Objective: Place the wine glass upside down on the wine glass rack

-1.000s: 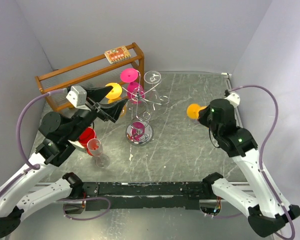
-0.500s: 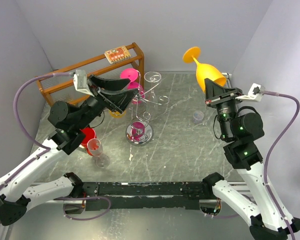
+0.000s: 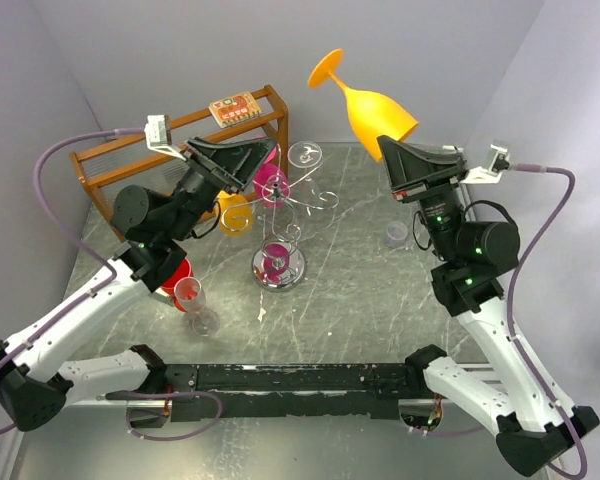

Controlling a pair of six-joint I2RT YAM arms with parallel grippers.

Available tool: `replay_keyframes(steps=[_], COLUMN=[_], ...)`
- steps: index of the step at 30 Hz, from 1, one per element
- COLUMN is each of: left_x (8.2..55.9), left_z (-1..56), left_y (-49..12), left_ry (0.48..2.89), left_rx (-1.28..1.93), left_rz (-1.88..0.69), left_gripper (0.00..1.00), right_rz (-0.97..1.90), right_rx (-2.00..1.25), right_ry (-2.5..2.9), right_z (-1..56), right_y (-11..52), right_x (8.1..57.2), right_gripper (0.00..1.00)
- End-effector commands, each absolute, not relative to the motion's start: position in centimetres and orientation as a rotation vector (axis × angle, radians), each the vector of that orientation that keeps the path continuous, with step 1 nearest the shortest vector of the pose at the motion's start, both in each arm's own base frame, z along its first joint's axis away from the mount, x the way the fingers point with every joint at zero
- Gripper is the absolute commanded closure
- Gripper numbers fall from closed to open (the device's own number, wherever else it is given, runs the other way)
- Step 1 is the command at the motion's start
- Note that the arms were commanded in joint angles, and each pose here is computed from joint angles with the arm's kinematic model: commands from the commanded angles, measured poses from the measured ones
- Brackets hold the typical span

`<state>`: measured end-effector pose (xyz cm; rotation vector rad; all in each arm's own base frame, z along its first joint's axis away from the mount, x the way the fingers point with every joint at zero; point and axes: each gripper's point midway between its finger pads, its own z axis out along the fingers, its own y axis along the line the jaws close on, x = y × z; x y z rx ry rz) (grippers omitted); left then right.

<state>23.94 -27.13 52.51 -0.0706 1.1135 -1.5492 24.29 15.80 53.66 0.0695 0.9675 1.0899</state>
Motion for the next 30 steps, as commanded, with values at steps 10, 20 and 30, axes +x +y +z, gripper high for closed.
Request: replay_keyframes(steps=[10, 20, 30], left_x=[25.7, 26.7, 27.1], left_z=[54.4, 55.2, 55.5], left_y=[-28.4, -27.8, -27.6], left_ry=[1.072, 1.047, 1.011], left_rx=[-0.141, -0.163, -0.183], left_rz=[-1.622, -1.593, -1.597], left_gripper=[0.18, 0.26, 0.51], right_rz=[1.396, 1.491, 1.516], right_rx=[-0.202, -0.374, -0.468], right_ry=[0.950, 0.940, 0.970], right_z=[52.4, 51.9, 50.9], right_y=[21.4, 23.3, 24.2], right_x=[21.9, 20.1, 19.3], right_gripper=[1.00, 1.00, 1.00])
